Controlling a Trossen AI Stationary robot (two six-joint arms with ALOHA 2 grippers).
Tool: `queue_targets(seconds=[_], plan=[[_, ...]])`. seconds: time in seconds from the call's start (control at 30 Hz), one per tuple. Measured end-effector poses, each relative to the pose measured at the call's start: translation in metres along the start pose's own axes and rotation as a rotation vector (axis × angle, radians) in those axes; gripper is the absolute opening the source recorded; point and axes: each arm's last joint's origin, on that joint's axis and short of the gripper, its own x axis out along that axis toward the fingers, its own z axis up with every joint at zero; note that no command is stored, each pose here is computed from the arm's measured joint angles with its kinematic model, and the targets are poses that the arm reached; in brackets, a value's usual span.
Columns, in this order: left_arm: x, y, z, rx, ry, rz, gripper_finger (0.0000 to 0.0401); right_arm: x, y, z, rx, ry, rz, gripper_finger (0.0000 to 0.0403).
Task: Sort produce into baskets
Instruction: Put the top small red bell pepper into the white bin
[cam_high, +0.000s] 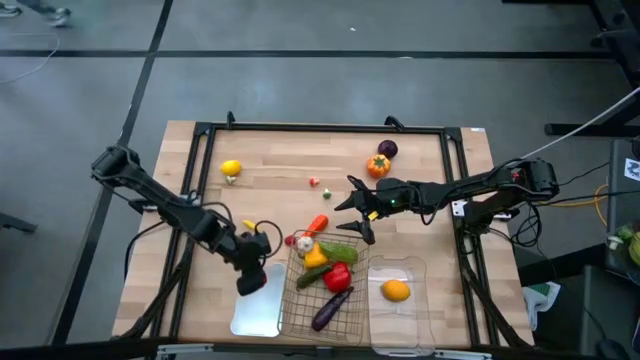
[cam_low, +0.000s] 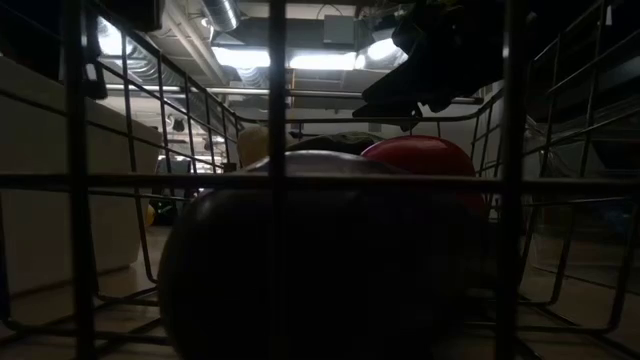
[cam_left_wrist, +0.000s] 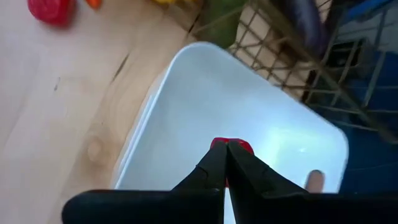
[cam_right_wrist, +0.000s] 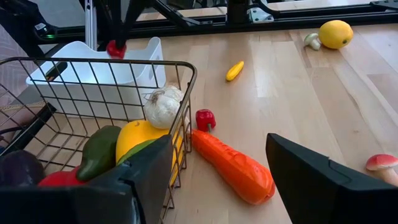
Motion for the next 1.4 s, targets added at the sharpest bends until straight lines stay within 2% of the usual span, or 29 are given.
queue_targets(seconds=[0.53, 0.83, 0.97, 1.17, 1.4], plan=[[0.050, 0.007, -0.004, 0.068, 0.085, 0.127, 0.0028, 0.000, 0.000, -0.002, 0.004, 0.020, -0.001, 0.0257], [0.054, 0.008, -0.004, 0.087, 0.093, 0.138, 0.0082, 0.000, 0.000, -0.003, 0.006, 0.032, -0.002, 0.0257], [0.054, 0.006, -0.003, 0.089, 0.082, 0.114, 0.0110, 0.000, 0.000, -0.003, 0.006, 0.032, -0.002, 0.0257], [0.055, -0.003, 0.001, 0.166, 0.062, 0.002, 0.0132, 0.000, 0.000, -0.003, 0.006, 0.033, -0.002, 0.0257], [0.055, -0.004, -0.001, 0.125, 0.139, -0.050, 0.0136, 0.000, 0.000, -0.003, 0.006, 0.033, -0.002, 0.0257]])
